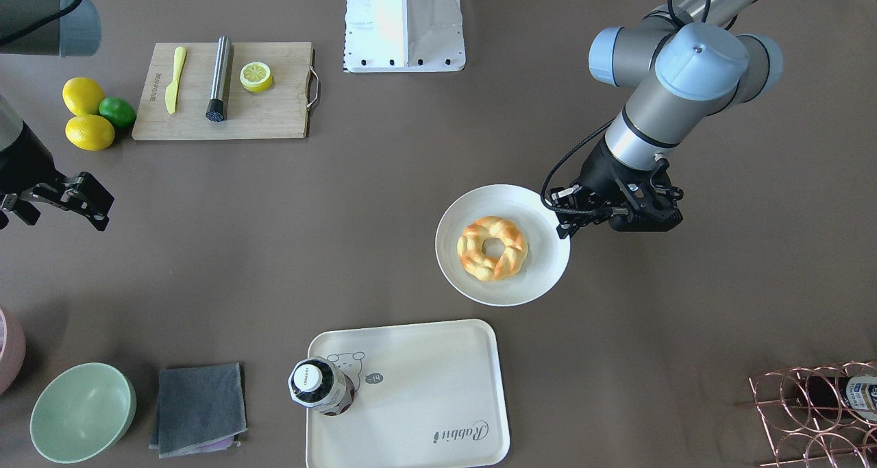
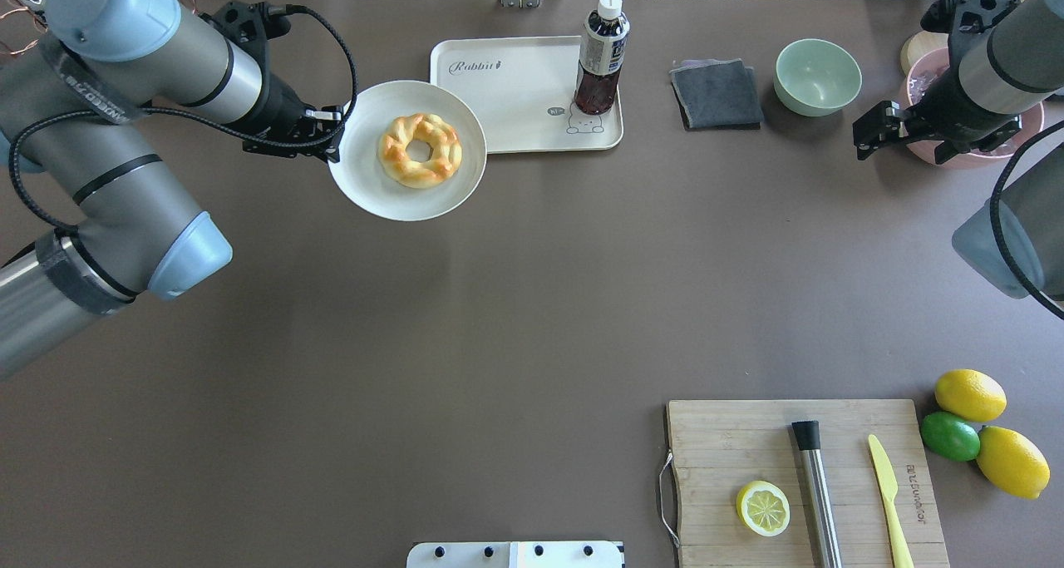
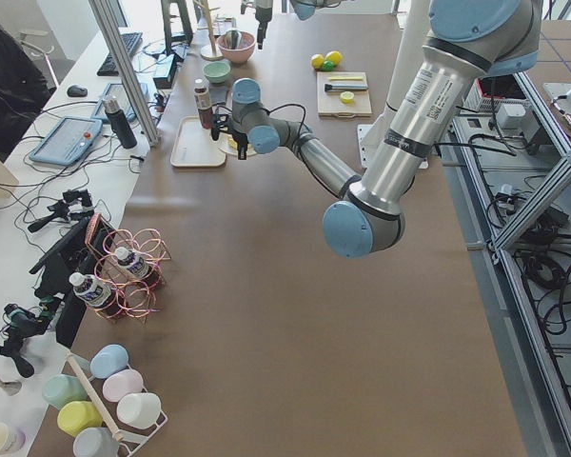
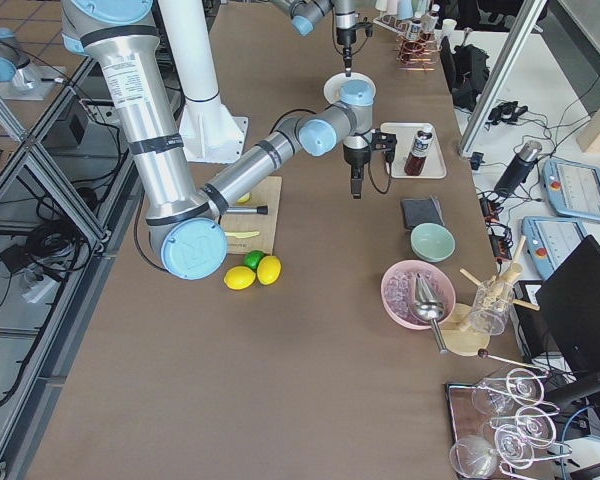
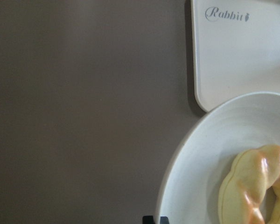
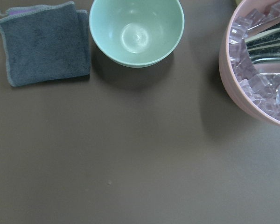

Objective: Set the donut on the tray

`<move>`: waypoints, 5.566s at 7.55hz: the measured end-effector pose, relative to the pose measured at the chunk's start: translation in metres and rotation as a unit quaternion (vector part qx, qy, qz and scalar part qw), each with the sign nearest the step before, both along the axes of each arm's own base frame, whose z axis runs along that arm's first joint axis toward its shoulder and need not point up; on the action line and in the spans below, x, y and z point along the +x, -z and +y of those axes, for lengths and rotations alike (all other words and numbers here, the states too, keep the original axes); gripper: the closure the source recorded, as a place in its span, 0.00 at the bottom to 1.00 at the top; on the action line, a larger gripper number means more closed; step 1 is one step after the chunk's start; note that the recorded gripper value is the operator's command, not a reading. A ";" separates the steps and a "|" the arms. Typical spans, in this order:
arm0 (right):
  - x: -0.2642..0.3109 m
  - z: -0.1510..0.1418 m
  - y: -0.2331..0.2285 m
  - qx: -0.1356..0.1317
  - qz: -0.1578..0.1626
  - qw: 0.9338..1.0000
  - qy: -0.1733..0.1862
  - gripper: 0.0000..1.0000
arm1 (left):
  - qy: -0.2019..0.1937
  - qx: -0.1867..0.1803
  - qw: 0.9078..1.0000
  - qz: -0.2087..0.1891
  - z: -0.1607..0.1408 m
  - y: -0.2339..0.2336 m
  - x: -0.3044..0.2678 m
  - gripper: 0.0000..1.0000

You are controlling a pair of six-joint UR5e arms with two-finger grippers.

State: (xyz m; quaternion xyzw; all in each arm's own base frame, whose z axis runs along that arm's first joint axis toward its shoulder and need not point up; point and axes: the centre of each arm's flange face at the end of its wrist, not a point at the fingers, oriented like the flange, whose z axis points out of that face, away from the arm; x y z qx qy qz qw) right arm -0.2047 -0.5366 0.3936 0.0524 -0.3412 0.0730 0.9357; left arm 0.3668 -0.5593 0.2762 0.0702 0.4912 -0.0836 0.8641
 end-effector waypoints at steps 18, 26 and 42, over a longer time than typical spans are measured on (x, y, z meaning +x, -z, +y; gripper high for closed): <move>0.090 0.024 -0.116 0.007 -0.024 0.999 0.029 0.00 | 0.177 -0.135 0.975 -0.013 -0.127 0.041 0.176 0.02; 0.132 0.013 -0.136 0.029 -0.022 0.998 0.049 0.00 | 0.125 -0.079 0.989 -0.018 -0.085 0.026 0.084 0.02; 0.261 0.050 -0.264 0.063 0.017 0.991 0.120 0.00 | -0.047 -0.006 0.983 -0.175 0.061 -0.318 -0.373 0.02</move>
